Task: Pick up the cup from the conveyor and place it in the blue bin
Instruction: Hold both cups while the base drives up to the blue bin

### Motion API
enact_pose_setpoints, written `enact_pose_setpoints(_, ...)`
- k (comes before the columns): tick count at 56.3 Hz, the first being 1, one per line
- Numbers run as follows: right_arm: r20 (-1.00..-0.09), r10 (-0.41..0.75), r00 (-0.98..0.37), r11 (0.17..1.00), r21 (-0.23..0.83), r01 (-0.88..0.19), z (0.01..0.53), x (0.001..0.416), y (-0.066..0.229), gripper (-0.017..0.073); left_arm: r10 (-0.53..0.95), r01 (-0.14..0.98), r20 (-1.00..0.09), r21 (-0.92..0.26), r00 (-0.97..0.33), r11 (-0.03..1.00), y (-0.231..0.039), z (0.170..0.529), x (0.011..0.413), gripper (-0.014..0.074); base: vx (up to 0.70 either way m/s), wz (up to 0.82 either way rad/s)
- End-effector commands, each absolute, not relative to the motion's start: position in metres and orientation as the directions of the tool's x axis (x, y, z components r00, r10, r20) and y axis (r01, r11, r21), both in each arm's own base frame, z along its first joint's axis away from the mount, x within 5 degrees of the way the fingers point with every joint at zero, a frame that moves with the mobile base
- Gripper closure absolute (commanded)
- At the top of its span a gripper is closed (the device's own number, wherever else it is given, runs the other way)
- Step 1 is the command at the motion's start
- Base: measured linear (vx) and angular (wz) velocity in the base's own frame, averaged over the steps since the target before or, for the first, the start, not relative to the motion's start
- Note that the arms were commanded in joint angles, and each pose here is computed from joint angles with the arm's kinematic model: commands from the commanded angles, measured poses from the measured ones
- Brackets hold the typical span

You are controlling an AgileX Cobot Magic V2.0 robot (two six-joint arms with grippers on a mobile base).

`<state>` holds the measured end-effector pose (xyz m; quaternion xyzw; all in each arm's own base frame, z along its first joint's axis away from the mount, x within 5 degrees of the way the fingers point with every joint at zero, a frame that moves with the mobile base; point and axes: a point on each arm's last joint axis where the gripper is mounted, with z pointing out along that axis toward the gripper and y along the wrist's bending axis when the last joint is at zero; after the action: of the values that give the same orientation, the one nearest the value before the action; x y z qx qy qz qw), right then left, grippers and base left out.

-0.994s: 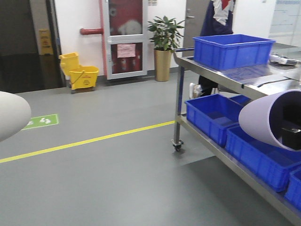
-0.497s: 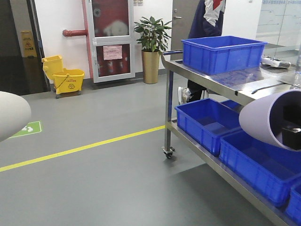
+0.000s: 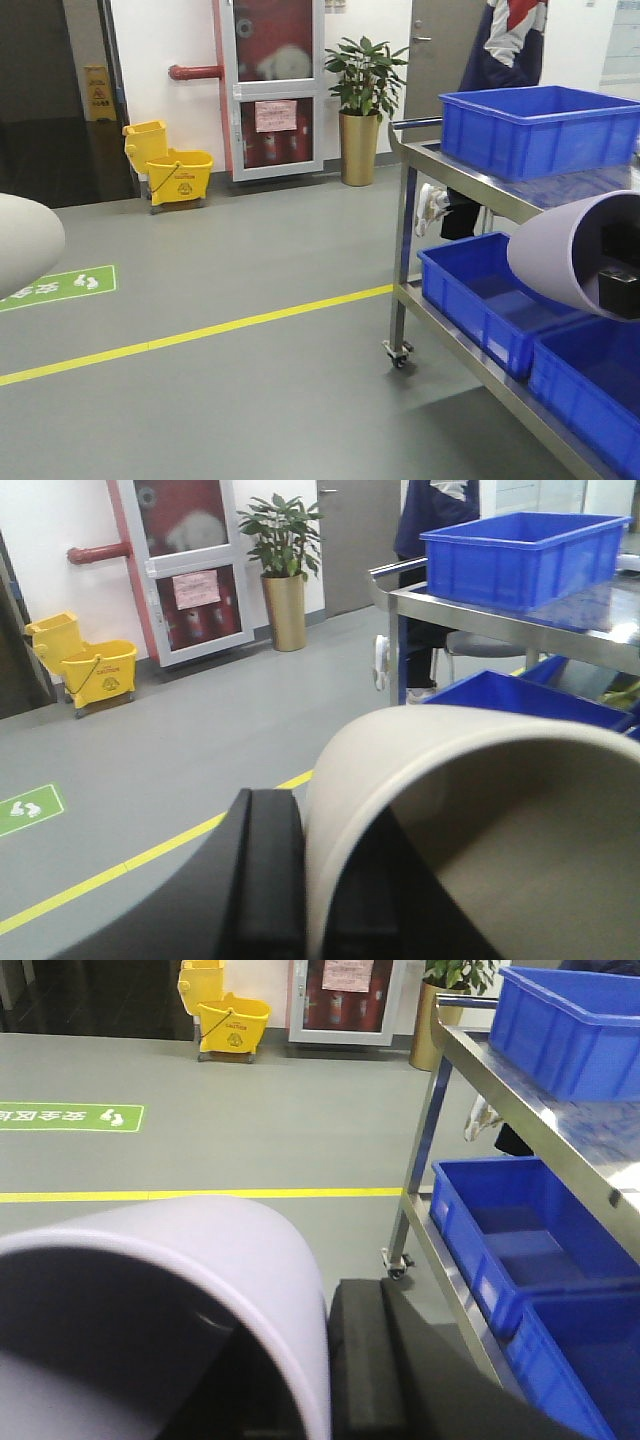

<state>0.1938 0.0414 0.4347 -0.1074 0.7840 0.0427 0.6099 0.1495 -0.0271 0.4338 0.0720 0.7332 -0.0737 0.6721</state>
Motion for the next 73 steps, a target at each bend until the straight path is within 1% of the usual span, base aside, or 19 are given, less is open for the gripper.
enact_pose_setpoints(1, -0.990, -0.098, -0.100, 0.975, -0.075, -0.209, 0.4559, 0.1880, 0.0397, 0.0568, -0.033, 0.197, -0.999, -0.024, 0.040, 0.980, -0.0256, 0.4533, 0.1436, 0.0600, 0.36, 0.12)
enact_pose_setpoints(17, -0.990, -0.098, -0.100, 0.975, -0.075, -0.209, 0.4559, 0.1880, 0.0397, 0.0568, -0.033, 0.197, -0.999, -0.024, 0.040, 0.980, -0.0256, 0.4533, 0.1436, 0.0600, 0.37, 0.00)
enact_pose_setpoints(31, -0.990, -0.098, -0.100, 0.975, -0.075, -0.209, 0.4559, 0.1880, 0.0397, 0.0568, -0.033, 0.197, -0.999, -0.024, 0.040, 0.980, -0.0256, 0.4533, 0.1436, 0.0600, 0.36, -0.33)
enact_pose_setpoints(73, -0.990, -0.097, -0.100, 0.975, -0.075, -0.209, 0.4559, 0.1880, 0.0397, 0.0568, -0.033, 0.197, -0.999, -0.024, 0.040, 0.980, -0.0256, 0.4533, 0.1436, 0.0600, 0.28, -0.75)
